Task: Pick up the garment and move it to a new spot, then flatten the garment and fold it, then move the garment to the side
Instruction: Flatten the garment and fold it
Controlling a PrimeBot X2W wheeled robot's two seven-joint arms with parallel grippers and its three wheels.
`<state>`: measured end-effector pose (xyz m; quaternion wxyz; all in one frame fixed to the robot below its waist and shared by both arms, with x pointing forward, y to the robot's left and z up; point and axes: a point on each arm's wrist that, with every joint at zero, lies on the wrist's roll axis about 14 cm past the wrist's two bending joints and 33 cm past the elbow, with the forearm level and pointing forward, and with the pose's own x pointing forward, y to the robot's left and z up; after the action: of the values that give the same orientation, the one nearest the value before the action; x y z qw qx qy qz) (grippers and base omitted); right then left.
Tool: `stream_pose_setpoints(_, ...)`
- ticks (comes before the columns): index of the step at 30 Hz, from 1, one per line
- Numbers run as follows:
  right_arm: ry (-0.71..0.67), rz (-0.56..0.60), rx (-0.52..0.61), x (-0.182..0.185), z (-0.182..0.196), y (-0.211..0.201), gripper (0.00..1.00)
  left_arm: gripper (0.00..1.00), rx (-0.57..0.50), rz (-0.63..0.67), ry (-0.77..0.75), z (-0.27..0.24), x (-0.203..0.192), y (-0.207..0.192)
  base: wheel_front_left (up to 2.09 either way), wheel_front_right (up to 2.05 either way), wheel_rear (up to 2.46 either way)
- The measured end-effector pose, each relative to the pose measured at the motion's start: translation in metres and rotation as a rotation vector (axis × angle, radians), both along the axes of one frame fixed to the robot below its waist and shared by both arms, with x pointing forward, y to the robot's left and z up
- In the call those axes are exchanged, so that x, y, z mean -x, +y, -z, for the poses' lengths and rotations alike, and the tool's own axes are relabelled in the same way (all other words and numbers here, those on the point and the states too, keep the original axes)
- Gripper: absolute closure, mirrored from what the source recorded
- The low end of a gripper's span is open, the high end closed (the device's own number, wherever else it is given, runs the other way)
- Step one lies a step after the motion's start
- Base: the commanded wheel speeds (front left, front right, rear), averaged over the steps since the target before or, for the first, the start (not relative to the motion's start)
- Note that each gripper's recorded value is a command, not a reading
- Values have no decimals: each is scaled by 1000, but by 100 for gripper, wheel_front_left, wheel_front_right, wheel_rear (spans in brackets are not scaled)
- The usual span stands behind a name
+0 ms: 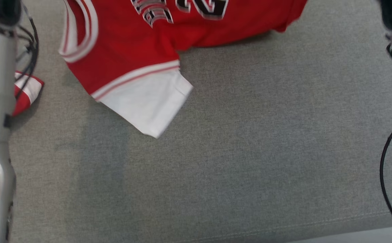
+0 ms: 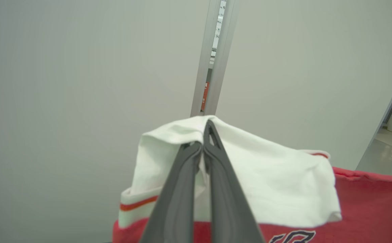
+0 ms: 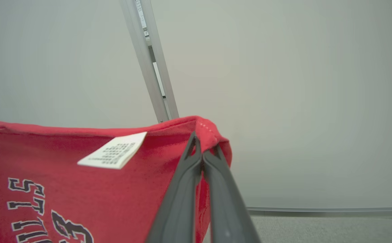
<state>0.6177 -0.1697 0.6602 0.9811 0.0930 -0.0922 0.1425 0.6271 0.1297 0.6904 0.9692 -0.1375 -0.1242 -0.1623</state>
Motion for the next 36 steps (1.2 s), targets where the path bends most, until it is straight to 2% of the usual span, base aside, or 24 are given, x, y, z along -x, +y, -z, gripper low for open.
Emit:
stream_pose_setpoints(3,-39,10,-12,-26,-30,-2,100,100,10,-14,-60,-34,-28,-1,0,0,0)
stream_pose_setpoints(5,-65,17,31,-40,-43,-1,100,100,21,-18,-98,-54,-42,-5,0,0,0)
stream_pose_setpoints(9,-130,37,120,-55,-73,0,100,100,32,-17,-172,-93,-56,-15,0,0,0)
stream_pose_setpoints(13,-190,70,162,-60,-107,-6,100,100,29,-21,-229,-124,-62,-23,0,0,0)
stream_pose_setpoints(17,-187,81,185,-68,-106,-8,100,100,25,-6,-230,-125,-69,-36,0,0,0)
stream_pose_setpoints(21,-146,55,195,-78,-74,-3,100,100,15,-14,-149,-78,-87,-36,0,0,0)
stream_pose_setpoints(27,-35,3,183,-73,12,-3,100,100,48,20,-13,20,-92,-44,0,0,0)
stream_pose_setpoints(29,17,-21,156,-60,44,-3,100,100,66,29,28,54,-82,-42,0,0,0)
stream_pose_setpoints(36,173,-56,92,5,116,-16,100,100,128,18,169,137,-23,-20,0,0,0)
